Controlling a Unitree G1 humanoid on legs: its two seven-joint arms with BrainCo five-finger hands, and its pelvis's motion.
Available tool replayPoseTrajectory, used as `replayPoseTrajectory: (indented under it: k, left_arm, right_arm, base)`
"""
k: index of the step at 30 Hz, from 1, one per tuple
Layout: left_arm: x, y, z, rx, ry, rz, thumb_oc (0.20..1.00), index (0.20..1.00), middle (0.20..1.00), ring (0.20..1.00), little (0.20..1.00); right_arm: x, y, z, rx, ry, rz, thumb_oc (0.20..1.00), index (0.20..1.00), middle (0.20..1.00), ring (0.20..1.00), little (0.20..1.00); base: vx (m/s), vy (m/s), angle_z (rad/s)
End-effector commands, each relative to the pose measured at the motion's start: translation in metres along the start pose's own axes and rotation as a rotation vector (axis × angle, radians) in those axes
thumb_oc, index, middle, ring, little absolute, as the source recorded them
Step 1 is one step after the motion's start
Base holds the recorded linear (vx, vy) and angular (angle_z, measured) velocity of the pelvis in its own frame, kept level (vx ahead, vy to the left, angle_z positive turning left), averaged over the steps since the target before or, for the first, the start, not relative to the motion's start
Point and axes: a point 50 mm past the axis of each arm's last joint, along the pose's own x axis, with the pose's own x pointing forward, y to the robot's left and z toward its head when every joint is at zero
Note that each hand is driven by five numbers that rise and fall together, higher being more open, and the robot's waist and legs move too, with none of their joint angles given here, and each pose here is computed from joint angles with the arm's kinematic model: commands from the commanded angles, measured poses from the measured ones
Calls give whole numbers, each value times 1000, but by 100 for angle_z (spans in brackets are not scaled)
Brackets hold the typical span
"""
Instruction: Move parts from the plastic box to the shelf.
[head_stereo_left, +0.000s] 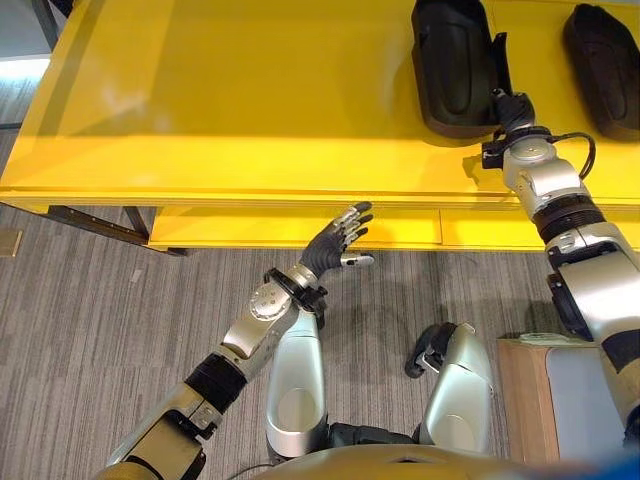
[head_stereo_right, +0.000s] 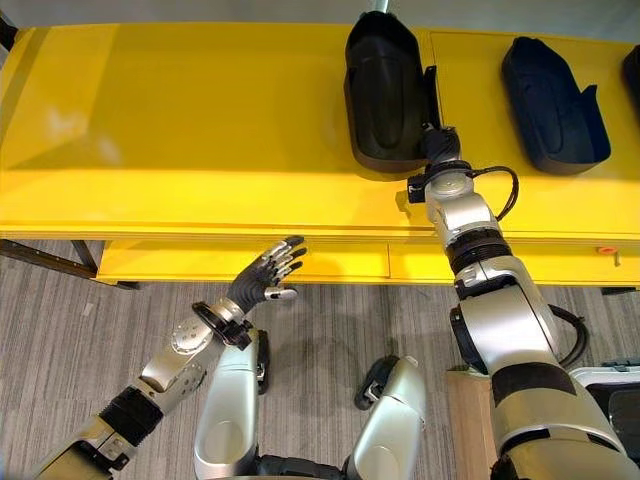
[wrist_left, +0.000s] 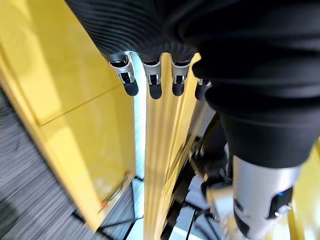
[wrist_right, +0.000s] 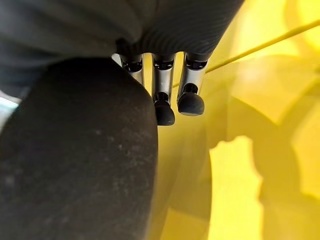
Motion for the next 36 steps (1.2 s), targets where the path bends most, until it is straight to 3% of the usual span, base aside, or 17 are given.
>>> replayPoseTrajectory:
  k: [1, 3, 4, 5, 24, 36]
  left_arm:
    - [9, -17, 28, 11, -141, -87, 1000, 1000, 1000, 1000, 1000]
    - [10, -16, 28, 7, -143, -79, 1000, 1000, 1000, 1000, 1000]
    - [10, -15, 28, 8, -143, -75, 1000, 1000, 1000, 1000, 1000]
    - [10, -15, 27, 8, -140, -75, 1000, 1000, 1000, 1000, 1000]
    - [11, -19, 22, 4, -110, -95, 1000, 1000, 1000, 1000, 1000]
    - [9, -14, 20, -6, -108, -72, 1000, 1000, 1000, 1000, 1000]
  right_arm:
    - [3, -23, 67, 48, -184, -86, 200, 200, 200, 200, 200]
    - [3, -22, 66, 48, -174, -90, 200, 200, 200, 200, 200]
    - [3, -22, 65, 47, -168, -96, 467, 467, 467, 467, 467]
    - [3, -21, 64, 38, -156, -113, 1000, 1000, 1000, 1000, 1000]
    - [4, -18, 48, 134, -81, -163, 1000, 1000, 1000, 1000, 1000]
    - [0, 8, 11, 211, 14, -36, 1000, 1000, 1000, 1000, 1000]
  base:
    - [0, 0, 0]
    - [0, 0, 0]
    - [0, 0, 0]
    - [0, 0, 0]
    - [8, 2, -1]
    - [10, 0, -2]
